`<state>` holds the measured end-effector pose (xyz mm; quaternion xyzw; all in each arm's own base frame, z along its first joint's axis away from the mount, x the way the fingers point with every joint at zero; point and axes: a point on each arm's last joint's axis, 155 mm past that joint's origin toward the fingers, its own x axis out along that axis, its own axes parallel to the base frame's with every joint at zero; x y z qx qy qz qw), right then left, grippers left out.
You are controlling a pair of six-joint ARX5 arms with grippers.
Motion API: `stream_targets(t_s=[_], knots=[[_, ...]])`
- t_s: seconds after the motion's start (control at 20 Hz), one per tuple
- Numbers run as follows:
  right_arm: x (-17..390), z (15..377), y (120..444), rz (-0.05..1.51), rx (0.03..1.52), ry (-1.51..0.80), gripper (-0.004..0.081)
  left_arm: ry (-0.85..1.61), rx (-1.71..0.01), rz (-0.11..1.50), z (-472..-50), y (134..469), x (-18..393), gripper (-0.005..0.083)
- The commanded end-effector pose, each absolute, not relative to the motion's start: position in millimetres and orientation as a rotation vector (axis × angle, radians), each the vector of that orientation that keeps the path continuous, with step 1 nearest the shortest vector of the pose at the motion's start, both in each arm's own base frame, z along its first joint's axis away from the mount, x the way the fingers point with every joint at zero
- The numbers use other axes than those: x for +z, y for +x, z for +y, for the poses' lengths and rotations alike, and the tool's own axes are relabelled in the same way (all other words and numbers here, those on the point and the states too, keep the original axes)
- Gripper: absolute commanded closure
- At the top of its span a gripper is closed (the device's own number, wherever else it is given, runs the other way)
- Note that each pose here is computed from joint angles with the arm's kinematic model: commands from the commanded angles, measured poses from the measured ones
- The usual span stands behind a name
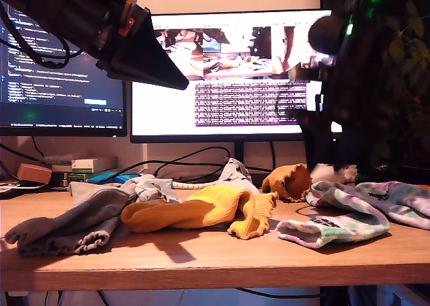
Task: Pair up the socks based on colour and pattern, by placing them on top of one another
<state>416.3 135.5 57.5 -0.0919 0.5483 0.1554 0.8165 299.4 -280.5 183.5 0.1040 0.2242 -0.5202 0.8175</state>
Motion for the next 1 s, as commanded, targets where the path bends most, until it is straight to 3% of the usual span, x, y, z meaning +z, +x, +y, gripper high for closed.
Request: stream_targets(t_s=[0.0, 0.2, 0.25, 0.35, 0.4, 0.95], knots=[[41, 135, 408, 1.22, 0.334, -0.205, 0.0366, 0.213, -1.113, 0.498, -281, 296, 177, 0.0797], [33, 129, 409, 1.233, 0.303, -0.234, 0.0385, 0.2, -1.109, 0.506, -281, 296, 177, 0.0797], [34, 128, 413, 1.217, 0.294, -0.239, 0.046, 0.199, -1.109, 0.506, -281, 296, 177, 0.0797], [35, 127, 415, 1.208, 0.292, -0.243, 0.0739, 0.195, -1.107, 0.51, -281, 296, 177, 0.0797], [35, 128, 416, 1.206, 0.291, -0.243, 0.0772, 0.194, -1.107, 0.513, -280, 296, 176, 0.0797], [55, 139, 396, 1.22, 0.406, -0.237, 0.0783, 0.193, -1.107, 0.533, -279, 294, 173, 0.0797]])
